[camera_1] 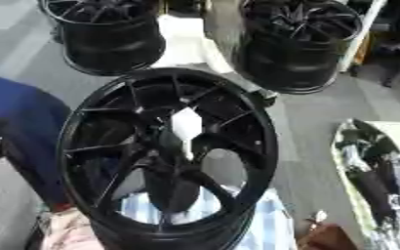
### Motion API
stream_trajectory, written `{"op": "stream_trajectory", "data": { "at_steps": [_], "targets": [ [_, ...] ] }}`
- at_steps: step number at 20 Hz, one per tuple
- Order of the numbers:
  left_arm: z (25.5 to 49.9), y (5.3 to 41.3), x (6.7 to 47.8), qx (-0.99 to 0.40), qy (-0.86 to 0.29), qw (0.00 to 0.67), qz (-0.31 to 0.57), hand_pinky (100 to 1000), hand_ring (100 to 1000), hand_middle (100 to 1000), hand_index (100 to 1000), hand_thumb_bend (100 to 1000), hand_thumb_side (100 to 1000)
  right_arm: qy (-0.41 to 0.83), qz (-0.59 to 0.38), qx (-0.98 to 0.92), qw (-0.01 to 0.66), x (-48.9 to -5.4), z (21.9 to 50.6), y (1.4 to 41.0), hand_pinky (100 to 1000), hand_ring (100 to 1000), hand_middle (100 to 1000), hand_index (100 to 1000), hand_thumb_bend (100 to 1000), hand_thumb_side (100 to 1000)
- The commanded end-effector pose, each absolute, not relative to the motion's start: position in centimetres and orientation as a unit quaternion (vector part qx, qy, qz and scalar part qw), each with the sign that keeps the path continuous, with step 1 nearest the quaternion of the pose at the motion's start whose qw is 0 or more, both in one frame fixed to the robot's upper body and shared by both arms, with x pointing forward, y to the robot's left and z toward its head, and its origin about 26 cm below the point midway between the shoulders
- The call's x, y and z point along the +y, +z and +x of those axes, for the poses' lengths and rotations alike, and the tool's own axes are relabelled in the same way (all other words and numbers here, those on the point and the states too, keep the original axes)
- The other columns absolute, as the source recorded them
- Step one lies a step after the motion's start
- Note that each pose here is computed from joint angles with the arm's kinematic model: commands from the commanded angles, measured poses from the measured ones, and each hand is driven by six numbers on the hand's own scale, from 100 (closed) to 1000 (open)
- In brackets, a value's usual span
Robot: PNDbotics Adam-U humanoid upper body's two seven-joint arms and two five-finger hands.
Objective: Pull the pin out of the wheel hub.
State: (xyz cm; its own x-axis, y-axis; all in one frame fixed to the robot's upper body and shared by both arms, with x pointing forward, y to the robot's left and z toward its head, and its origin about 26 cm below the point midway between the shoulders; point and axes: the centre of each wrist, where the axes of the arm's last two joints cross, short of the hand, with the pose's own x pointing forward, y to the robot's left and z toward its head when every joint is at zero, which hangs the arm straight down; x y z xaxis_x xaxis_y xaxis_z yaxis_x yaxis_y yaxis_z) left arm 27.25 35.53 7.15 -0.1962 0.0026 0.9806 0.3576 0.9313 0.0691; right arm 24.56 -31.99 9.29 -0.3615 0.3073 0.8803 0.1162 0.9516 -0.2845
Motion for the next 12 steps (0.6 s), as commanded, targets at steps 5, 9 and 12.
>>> {"op": "stream_trajectory", "data": {
  "at_steps": [5,9,12],
  "targets": [
    [27.4,8.3,35.6,-0.764,-0.164,0.614,-0.114,541,483,591,769,100,886,0.335,-0.127,-0.822,0.442,-34.8,25.7,17.3,781,694,742,872,100,382],
    [27.5,8.3,35.5,-0.762,-0.172,0.613,-0.117,542,474,591,769,100,888,0.490,-0.082,-0.780,0.381,-34.3,26.8,20.9,812,764,807,918,100,368],
    [27.6,8.4,35.3,-0.761,-0.179,0.611,-0.120,541,474,591,769,100,888,0.593,-0.045,-0.731,0.335,-33.1,27.7,23.4,838,812,852,948,107,373]
  ]
}}
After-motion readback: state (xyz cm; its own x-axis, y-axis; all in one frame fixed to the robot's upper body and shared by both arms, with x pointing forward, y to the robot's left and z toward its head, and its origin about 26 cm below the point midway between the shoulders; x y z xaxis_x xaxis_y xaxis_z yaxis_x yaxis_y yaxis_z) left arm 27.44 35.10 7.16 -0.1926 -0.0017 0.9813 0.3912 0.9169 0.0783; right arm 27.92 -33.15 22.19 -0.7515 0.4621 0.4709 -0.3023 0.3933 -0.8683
